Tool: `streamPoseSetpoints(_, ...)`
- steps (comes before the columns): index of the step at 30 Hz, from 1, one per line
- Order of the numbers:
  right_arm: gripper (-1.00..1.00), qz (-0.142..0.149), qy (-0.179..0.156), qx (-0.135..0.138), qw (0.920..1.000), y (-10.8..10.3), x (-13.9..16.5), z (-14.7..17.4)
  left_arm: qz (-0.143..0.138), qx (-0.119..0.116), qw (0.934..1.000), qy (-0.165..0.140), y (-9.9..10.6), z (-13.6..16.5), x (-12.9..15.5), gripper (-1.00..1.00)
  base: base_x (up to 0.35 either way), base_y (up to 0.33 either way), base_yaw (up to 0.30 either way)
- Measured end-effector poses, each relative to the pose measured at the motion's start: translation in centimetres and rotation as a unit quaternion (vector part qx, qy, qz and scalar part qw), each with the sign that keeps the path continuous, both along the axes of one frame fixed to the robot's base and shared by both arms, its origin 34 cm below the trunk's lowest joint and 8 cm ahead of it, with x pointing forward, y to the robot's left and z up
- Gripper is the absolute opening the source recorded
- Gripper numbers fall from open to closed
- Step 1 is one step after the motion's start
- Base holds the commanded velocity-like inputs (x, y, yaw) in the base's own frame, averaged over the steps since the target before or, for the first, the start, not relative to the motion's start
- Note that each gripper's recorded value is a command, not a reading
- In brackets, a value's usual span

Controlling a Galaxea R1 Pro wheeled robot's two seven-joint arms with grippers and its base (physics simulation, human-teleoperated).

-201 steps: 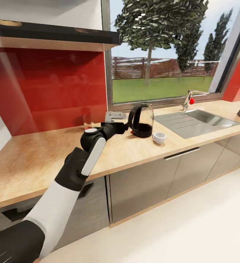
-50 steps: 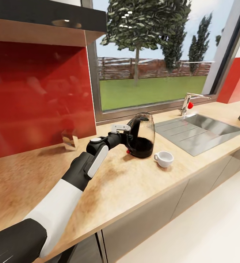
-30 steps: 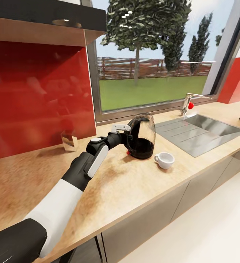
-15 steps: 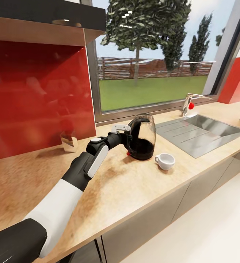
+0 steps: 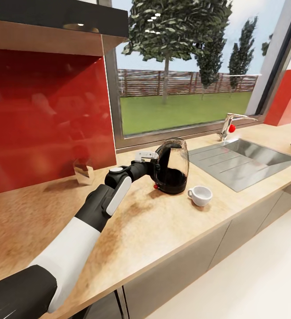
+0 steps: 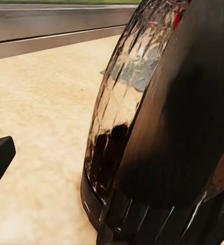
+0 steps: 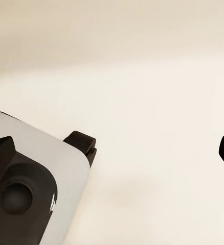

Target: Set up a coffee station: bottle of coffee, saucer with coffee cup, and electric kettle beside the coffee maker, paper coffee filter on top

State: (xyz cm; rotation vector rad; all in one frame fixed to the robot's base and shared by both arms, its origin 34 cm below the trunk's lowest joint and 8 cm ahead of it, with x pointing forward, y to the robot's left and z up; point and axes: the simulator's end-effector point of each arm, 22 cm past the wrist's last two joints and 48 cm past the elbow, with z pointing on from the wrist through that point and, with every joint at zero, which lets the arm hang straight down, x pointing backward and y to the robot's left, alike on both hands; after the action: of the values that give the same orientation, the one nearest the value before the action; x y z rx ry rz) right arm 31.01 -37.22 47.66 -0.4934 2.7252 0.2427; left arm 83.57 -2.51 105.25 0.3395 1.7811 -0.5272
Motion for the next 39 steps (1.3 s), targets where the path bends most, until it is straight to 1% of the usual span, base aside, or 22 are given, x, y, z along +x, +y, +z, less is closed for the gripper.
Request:
streamPoseSetpoints(6,1.0,0.0,0.0,0.0,1.0,0.0,-0.01,0.0,0.0,0.0,1.0,0.0,-0.01,-0.02,-0.01,1.0,0.0,0.0,0.0)
streamPoseSetpoints(7,1.0,0.0,0.0,0.0,1.0,0.0,0.0,0.0,0.0,0.0,1.0,0.0,-0.01,-0.02,-0.01,-1.0,0.0,0.0,0.0)
streamPoseSetpoints(33,1.0,0.0,0.0,0.0,1.0,0.0,0.0,0.0,0.0,0.0,1.0,0.0,-0.02,0.0,-0.02,-1.0,0.0,0.0,0.0)
streamPoseSetpoints(39,1.0,0.0,0.0,0.0,1.0,0.01,-0.01,0.0,-0.004,0.001,1.0,-0.005,-0.3,0.45,-0.24,-1.0,0.0,0.0,0.0)
